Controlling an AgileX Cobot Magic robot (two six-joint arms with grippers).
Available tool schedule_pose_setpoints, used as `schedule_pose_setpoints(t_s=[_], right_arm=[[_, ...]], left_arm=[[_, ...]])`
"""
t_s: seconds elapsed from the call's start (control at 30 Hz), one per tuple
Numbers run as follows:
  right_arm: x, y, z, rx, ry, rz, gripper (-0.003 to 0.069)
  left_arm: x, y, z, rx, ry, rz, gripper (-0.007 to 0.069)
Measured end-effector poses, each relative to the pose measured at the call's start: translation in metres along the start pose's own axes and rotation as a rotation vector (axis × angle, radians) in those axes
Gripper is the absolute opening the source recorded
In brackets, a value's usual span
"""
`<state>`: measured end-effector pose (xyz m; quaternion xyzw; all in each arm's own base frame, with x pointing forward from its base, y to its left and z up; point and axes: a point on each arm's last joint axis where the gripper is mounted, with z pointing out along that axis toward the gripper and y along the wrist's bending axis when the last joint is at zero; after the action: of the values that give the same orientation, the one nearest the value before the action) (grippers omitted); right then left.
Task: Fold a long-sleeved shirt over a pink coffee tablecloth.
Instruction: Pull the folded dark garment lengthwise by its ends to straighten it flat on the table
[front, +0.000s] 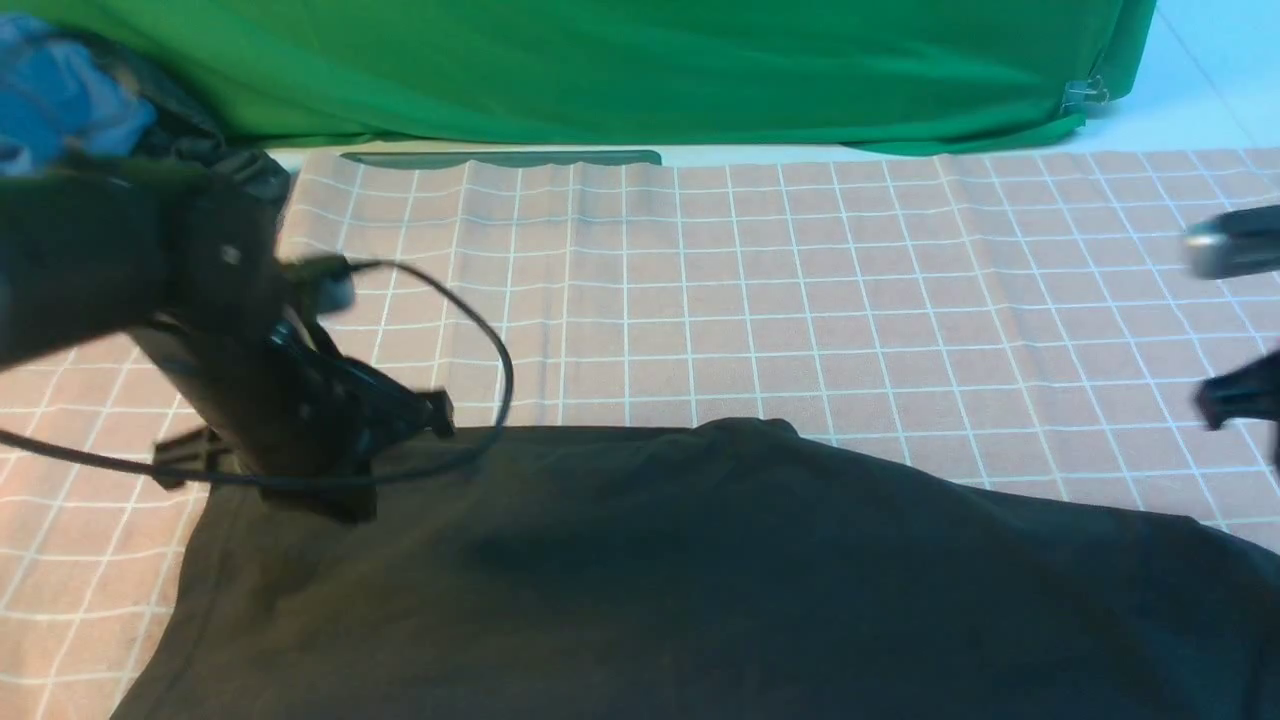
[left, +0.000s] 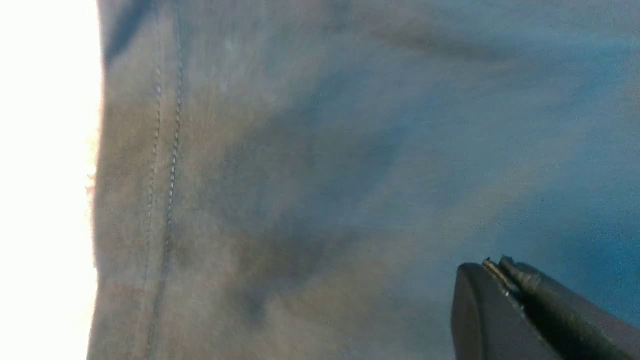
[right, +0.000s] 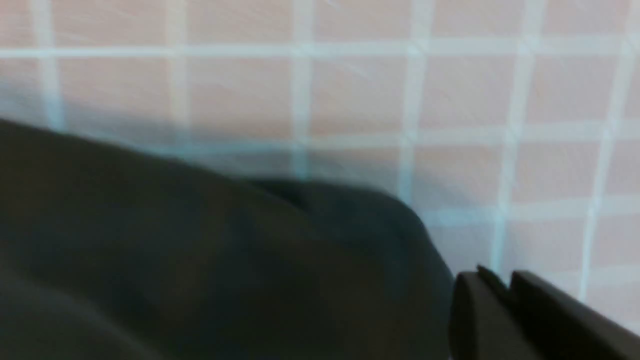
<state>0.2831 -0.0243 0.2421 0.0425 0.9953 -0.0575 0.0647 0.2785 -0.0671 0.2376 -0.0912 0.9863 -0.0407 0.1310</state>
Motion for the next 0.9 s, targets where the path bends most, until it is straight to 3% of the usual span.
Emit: schedule_pose_setpoints(t_s=[0.1, 0.17, 0.2, 0.23, 0.3, 0.47, 0.57, 0.63, 0.7, 0.73, 0.77, 0.8, 0.83, 0.9], right_arm=[[0.013, -0.014, 0.009, -0.032, 0.043, 0.059, 0.0232], [0.026, -0.021, 0.027, -0.077, 0.079, 0.092, 0.0437], [0.026, -0.02, 0.027, -0.08, 0.079, 0.092, 0.0437], [0.03, -0.02, 0.036, -0.091, 0.085, 0.096, 0.0538], [0.032, -0.018, 0.047, -0.101, 0.097, 0.093, 0.0628], [0.031, -0.015, 0.075, -0.111, 0.16, 0.096, 0.0685], [0.03, -0.013, 0.087, -0.126, 0.198, 0.094, 0.0651], [0.03, -0.011, 0.09, -0.152, 0.205, 0.077, 0.055], [0.03, -0.01, 0.09, -0.164, 0.205, 0.058, 0.0399], [0.03, -0.009, 0.09, -0.166, 0.205, 0.057, 0.0399], [0.03, -0.008, 0.09, -0.18, 0.205, 0.049, 0.0234], [0.03, -0.007, 0.09, -0.19, 0.208, 0.048, 0.0154], [0.03, -0.008, 0.09, -0.191, 0.21, 0.05, 0.0118], [0.029, -0.012, 0.089, -0.181, 0.215, 0.063, 0.0113]], left_arm=[[0.007, 0.002, -0.021, 0.034, -0.054, -0.007, 0.0013], [0.02, 0.008, -0.046, 0.07, -0.119, -0.011, 0.0013], [0.021, 0.008, -0.047, 0.071, -0.123, -0.011, 0.0013], [0.026, 0.011, -0.057, 0.087, -0.151, -0.012, 0.0013], [0.035, 0.014, -0.068, 0.105, -0.184, -0.013, 0.0013], [0.055, 0.024, -0.087, 0.134, -0.246, -0.012, 0.0013], [0.061, 0.026, -0.094, 0.146, -0.272, -0.012, 0.0013], [0.062, 0.027, -0.098, 0.152, -0.286, -0.012, 0.0013], [0.063, 0.027, -0.099, 0.154, -0.289, -0.012, 0.0013], [0.063, 0.027, -0.099, 0.154, -0.289, -0.012, 0.0013], [0.063, 0.027, -0.099, 0.154, -0.289, -0.012, 0.0013], [0.063, 0.027, -0.099, 0.154, -0.289, -0.012, 0.0013], [0.063, 0.027, -0.099, 0.153, -0.287, -0.012, 0.0013], [0.063, 0.027, -0.098, 0.153, -0.283, -0.013, 0.0013]])
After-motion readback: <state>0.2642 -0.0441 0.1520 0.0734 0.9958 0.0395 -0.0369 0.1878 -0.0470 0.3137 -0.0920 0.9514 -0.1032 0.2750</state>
